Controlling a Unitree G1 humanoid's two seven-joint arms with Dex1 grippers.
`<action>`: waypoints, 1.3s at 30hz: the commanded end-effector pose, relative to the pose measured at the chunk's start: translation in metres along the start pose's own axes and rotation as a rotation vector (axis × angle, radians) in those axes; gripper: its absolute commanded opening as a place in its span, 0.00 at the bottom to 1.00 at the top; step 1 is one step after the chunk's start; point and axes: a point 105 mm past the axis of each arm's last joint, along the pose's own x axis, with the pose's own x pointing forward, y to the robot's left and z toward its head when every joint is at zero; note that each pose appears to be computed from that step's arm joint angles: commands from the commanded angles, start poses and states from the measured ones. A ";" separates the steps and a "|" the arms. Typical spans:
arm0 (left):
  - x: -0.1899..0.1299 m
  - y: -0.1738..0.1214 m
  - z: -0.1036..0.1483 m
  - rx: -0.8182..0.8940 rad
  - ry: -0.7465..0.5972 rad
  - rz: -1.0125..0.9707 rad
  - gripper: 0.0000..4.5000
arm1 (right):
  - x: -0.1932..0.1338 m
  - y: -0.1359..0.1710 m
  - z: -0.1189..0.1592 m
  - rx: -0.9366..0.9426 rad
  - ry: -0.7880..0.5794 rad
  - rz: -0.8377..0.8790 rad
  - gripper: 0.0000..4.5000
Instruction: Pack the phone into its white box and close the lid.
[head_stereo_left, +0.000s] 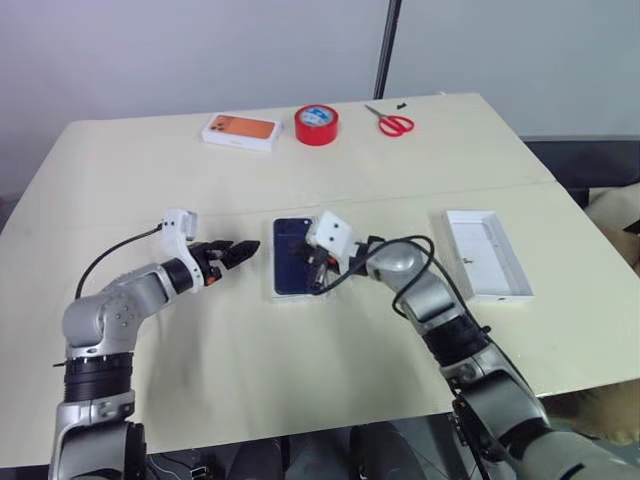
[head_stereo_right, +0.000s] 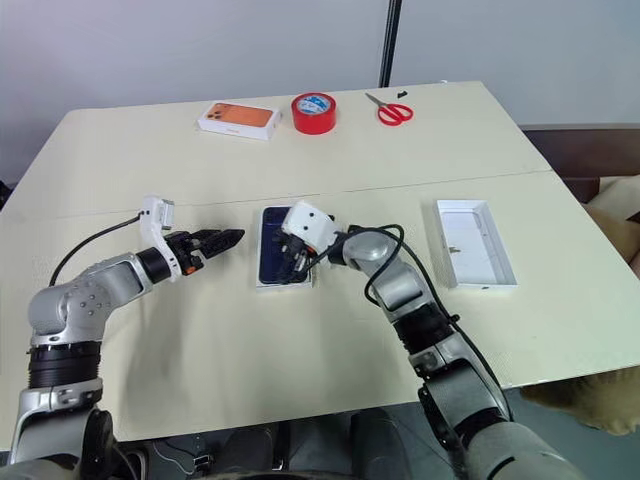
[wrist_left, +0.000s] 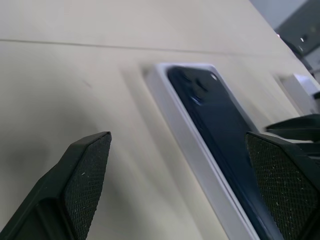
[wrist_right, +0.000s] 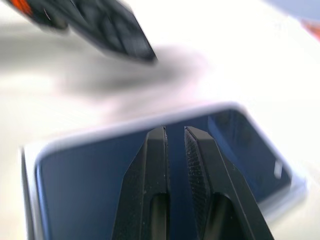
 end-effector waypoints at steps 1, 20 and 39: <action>-0.009 0.023 0.023 -0.016 -0.101 0.110 1.00 | 0.015 0.006 0.009 -0.069 -0.003 0.030 0.14; -0.012 0.034 0.025 -0.020 -0.129 0.178 1.00 | 0.006 0.004 -0.045 -0.086 0.214 0.076 0.14; 0.010 0.014 0.004 0.185 0.008 0.108 0.79 | -0.075 -0.052 -0.024 0.098 0.099 -0.190 0.00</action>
